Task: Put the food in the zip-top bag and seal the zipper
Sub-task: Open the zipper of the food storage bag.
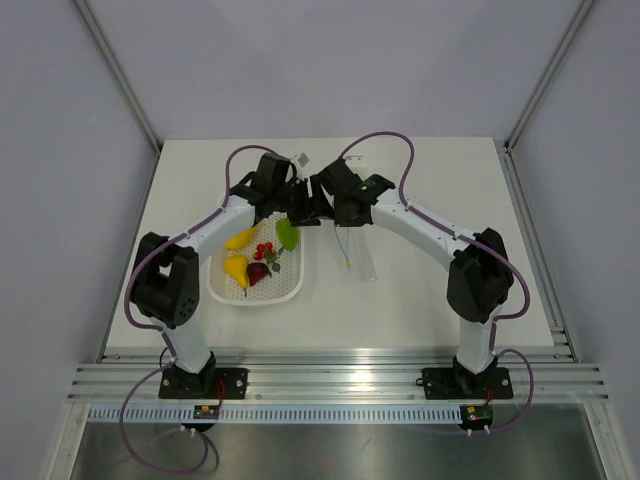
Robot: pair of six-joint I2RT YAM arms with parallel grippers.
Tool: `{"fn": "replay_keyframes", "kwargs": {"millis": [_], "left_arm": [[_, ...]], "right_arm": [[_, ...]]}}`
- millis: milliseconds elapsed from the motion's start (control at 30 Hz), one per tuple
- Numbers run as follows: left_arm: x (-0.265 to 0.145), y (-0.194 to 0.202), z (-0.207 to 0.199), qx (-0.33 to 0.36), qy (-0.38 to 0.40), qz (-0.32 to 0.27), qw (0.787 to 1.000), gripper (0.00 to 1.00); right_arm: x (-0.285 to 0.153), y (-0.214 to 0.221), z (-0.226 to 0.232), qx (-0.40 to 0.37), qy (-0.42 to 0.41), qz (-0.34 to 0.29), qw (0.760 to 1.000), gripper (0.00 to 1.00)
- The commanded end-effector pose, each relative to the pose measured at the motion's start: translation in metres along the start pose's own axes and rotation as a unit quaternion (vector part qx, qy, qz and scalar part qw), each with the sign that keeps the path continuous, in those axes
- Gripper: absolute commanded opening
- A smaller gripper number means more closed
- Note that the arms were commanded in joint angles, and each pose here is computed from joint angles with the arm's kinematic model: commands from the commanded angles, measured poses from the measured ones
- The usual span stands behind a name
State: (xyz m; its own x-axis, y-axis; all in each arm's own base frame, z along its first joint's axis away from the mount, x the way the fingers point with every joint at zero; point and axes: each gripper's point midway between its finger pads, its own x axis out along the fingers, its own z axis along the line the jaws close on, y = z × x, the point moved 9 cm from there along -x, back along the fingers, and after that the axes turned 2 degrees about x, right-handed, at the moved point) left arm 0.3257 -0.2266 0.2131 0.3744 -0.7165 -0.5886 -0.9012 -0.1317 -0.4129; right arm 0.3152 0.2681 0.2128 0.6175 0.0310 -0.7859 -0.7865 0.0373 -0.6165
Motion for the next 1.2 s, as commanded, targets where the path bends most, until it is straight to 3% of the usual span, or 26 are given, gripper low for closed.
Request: {"fn": "replay_keyframes", "kwargs": {"millis": [0,167,300,400,433,667,833,1033,1167], "left_arm": [[0.007,-0.01,-0.018,0.018,0.024,-0.006,1.0,0.63],[0.021,-0.006,-0.012,0.011,0.008,0.007,1.0,0.57],[0.02,-0.007,-0.01,0.017,-0.01,0.004,1.0,0.42],[0.01,-0.009,-0.009,0.031,-0.034,0.002,0.999,0.14],[0.004,-0.011,-0.008,0.031,-0.043,0.002,0.999,0.0],[-0.055,-0.042,-0.023,0.071,-0.068,-0.04,0.994,0.0],[-0.081,-0.047,-0.031,0.104,-0.1,-0.033,0.989,0.0],[-0.065,-0.032,-0.019,0.111,-0.105,0.007,0.988,0.0],[-0.043,-0.015,0.003,0.121,-0.15,0.046,0.98,0.0]], "right_arm": [[-0.034,-0.02,0.004,0.02,-0.038,-0.042,0.998,0.0],[-0.043,-0.023,0.005,0.022,-0.05,-0.049,0.997,0.0],[-0.049,-0.023,0.0,0.022,-0.048,-0.053,0.997,0.0],[-0.055,-0.025,-0.006,0.012,-0.037,-0.068,0.997,0.0],[-0.053,-0.025,-0.009,0.005,-0.024,-0.068,0.997,0.0],[-0.076,-0.062,-0.022,-0.048,0.045,-0.117,0.991,0.0],[-0.111,-0.08,-0.026,-0.039,0.016,-0.155,0.987,0.0],[-0.078,-0.049,-0.021,-0.061,0.002,-0.094,0.994,0.0],[-0.054,-0.027,-0.019,-0.03,-0.027,-0.053,0.998,0.0]]}}
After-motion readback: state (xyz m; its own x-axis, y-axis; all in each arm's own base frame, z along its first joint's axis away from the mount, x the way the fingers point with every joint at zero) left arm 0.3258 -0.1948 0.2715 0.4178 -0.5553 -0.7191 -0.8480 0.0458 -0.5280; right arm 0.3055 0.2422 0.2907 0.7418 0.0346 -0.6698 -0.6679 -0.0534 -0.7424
